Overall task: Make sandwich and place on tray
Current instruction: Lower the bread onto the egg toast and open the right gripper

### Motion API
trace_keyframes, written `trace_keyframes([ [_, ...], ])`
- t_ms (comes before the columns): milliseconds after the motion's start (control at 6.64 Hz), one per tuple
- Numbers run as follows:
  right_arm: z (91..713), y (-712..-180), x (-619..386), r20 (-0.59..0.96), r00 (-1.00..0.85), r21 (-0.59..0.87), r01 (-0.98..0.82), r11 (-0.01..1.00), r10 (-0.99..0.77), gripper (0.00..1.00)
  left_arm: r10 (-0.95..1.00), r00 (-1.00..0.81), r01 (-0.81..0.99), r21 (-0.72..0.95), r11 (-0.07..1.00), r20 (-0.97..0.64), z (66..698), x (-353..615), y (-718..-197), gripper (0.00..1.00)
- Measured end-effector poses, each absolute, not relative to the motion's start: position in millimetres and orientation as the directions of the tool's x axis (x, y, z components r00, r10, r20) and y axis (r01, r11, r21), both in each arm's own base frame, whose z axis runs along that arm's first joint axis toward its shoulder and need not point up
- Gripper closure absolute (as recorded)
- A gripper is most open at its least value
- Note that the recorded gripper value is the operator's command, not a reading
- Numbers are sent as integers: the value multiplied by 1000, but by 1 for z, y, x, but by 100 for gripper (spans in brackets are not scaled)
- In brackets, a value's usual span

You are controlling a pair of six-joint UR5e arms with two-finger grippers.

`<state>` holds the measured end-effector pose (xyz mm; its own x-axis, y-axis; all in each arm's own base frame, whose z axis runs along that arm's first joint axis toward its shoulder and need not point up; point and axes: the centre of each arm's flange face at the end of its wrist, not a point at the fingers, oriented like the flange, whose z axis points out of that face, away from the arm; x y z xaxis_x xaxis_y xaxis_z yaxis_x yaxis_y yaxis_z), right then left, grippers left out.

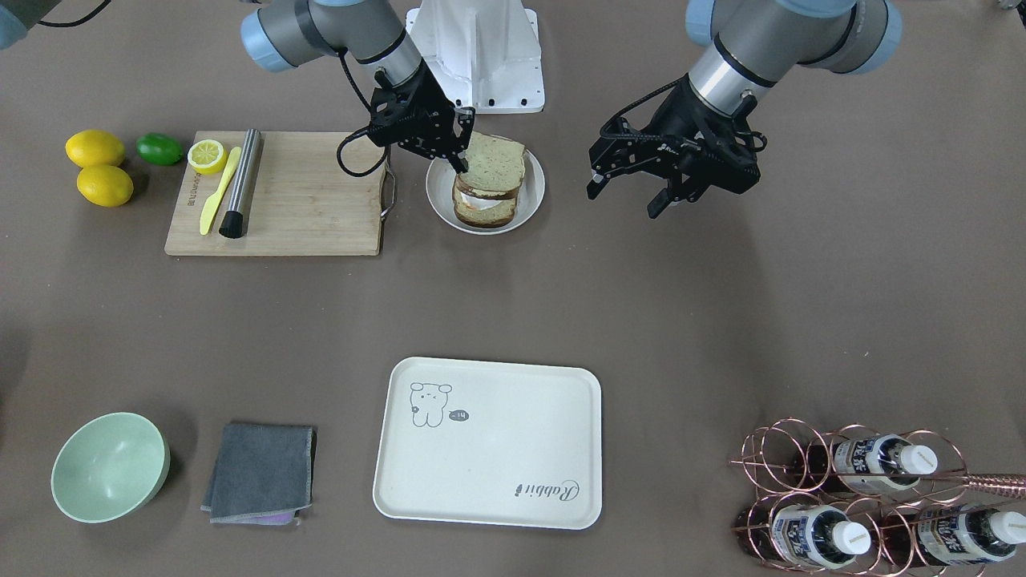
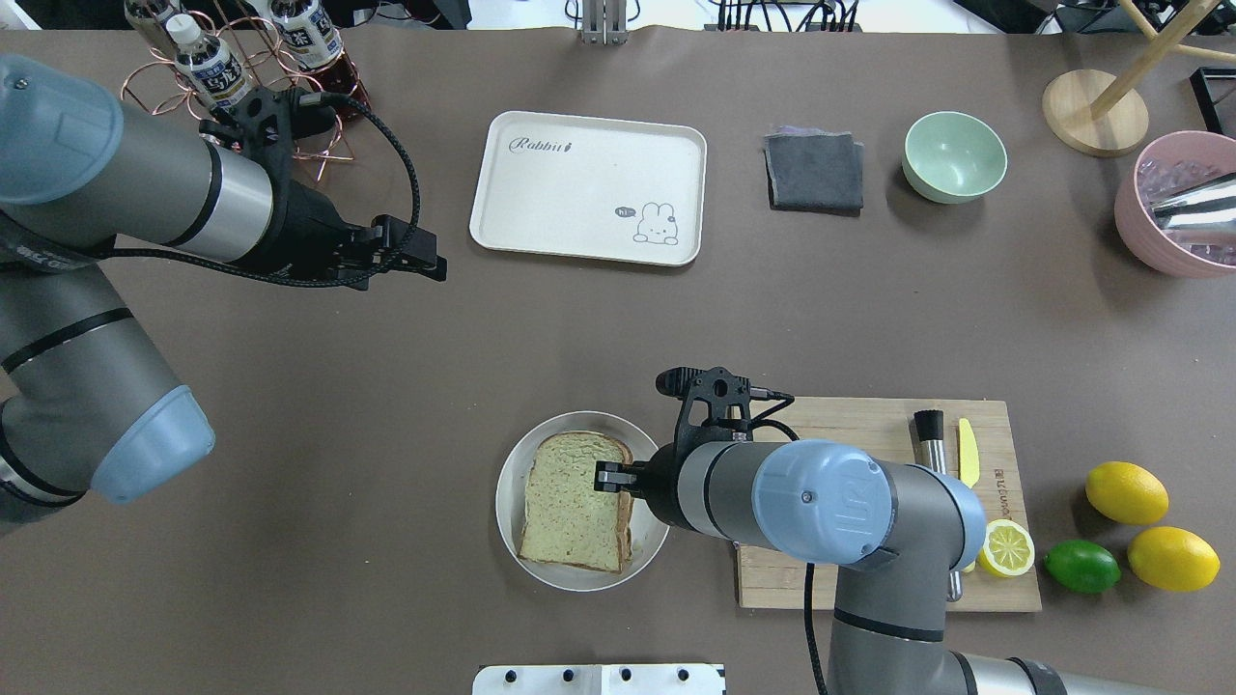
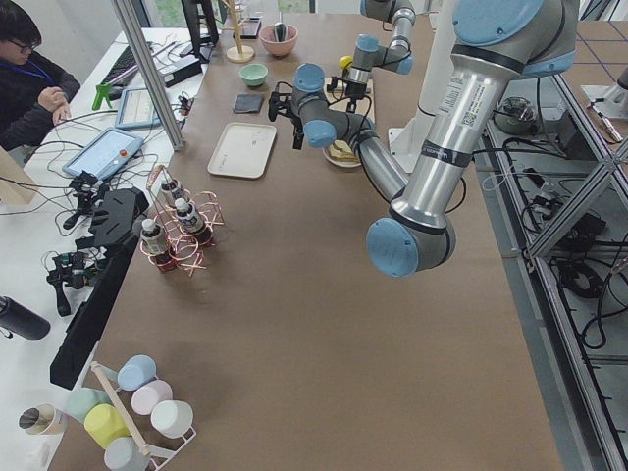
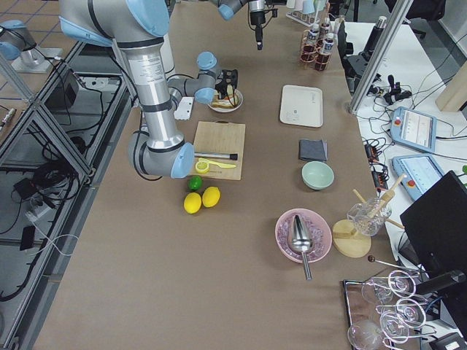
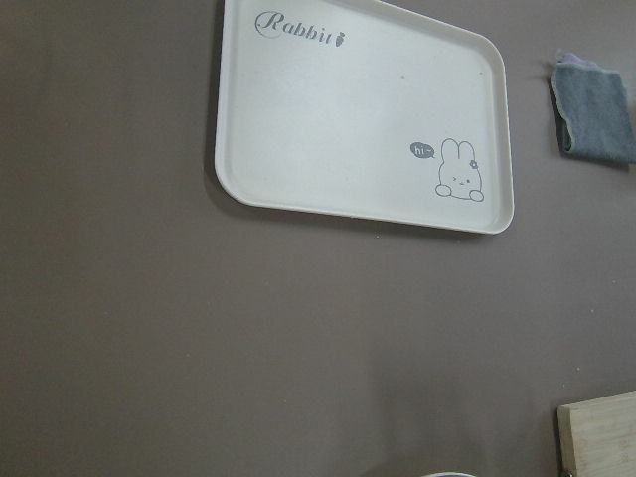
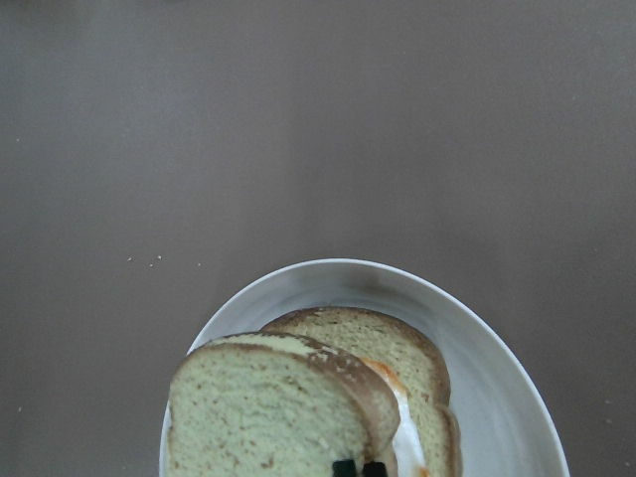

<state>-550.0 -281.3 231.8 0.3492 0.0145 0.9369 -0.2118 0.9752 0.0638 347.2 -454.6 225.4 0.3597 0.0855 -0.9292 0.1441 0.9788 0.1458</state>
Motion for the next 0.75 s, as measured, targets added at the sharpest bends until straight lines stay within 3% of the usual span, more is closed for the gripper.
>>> trace_keyframes([
  [602, 246, -287, -560, 924, 381, 73, -225, 972, 19, 100, 85, 361, 144, 145, 979, -929, 226, 348, -455, 2],
  [753, 249, -288, -561, 922, 387, 75, -229, 971, 20, 40, 85, 361, 143, 145, 979, -929, 226, 348, -455, 2],
])
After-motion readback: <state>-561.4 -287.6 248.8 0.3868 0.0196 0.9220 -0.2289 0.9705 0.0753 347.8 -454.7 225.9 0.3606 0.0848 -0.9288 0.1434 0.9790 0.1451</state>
